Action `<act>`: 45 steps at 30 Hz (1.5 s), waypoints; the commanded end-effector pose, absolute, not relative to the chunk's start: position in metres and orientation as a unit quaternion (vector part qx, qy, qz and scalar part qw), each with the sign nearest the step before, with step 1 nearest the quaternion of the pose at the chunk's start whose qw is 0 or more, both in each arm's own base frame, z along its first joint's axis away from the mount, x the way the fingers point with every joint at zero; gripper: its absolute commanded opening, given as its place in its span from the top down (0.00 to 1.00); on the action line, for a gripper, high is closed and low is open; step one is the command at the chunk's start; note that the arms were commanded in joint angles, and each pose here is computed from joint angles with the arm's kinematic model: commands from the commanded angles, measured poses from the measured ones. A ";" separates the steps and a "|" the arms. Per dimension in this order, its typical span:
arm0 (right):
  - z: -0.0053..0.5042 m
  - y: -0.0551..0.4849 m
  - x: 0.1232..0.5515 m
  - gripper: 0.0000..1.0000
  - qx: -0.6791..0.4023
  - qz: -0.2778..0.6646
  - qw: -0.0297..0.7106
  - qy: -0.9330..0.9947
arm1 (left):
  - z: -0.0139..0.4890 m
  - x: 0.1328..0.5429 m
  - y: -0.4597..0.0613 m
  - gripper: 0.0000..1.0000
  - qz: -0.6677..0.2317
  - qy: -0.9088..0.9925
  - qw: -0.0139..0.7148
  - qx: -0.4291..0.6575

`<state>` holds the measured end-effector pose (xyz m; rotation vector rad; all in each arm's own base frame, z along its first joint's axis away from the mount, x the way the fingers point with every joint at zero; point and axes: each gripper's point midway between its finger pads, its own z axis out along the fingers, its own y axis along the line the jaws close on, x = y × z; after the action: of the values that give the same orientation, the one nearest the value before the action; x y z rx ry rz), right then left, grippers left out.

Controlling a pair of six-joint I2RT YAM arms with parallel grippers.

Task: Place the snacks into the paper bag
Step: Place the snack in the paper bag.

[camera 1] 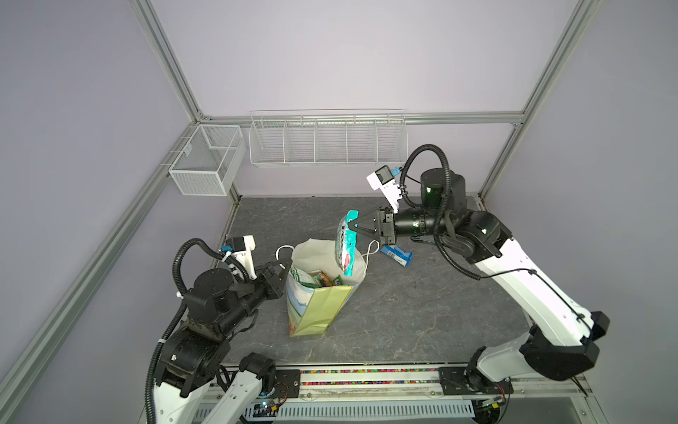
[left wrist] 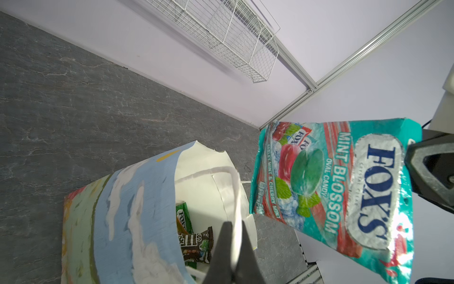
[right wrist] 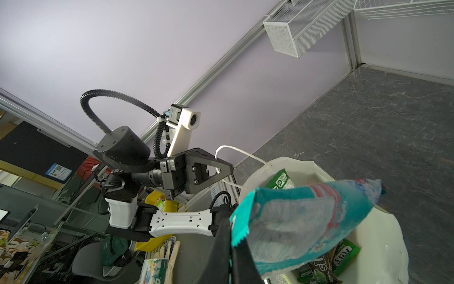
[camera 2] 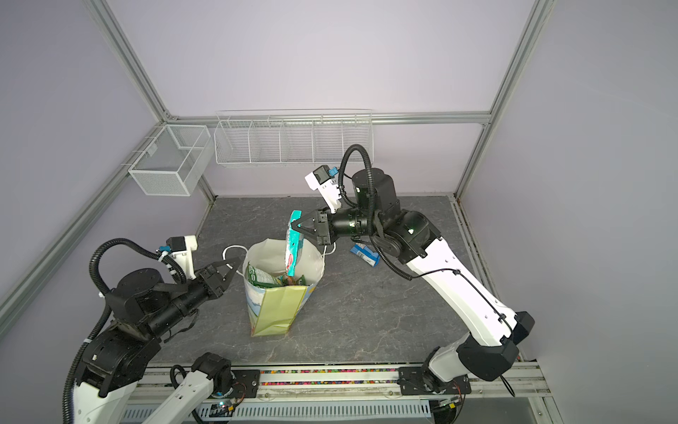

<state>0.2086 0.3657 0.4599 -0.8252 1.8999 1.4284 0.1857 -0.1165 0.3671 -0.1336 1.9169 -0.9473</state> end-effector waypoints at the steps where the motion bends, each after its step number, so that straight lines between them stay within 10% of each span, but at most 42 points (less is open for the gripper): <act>1: 0.487 0.373 0.202 0.93 -0.333 0.564 0.333 0.679 | 0.375 0.182 -0.113 1.00 -0.391 0.773 0.497 -0.051; 45: 0.447 0.449 0.171 0.93 -0.360 0.631 0.203 0.656 | 0.371 0.174 -0.102 1.00 -0.374 0.774 0.508 -0.061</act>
<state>0.1783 0.4413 0.4393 -0.9722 1.8986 1.6943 0.1765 -0.1063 0.3636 -0.1498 1.9042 -0.9130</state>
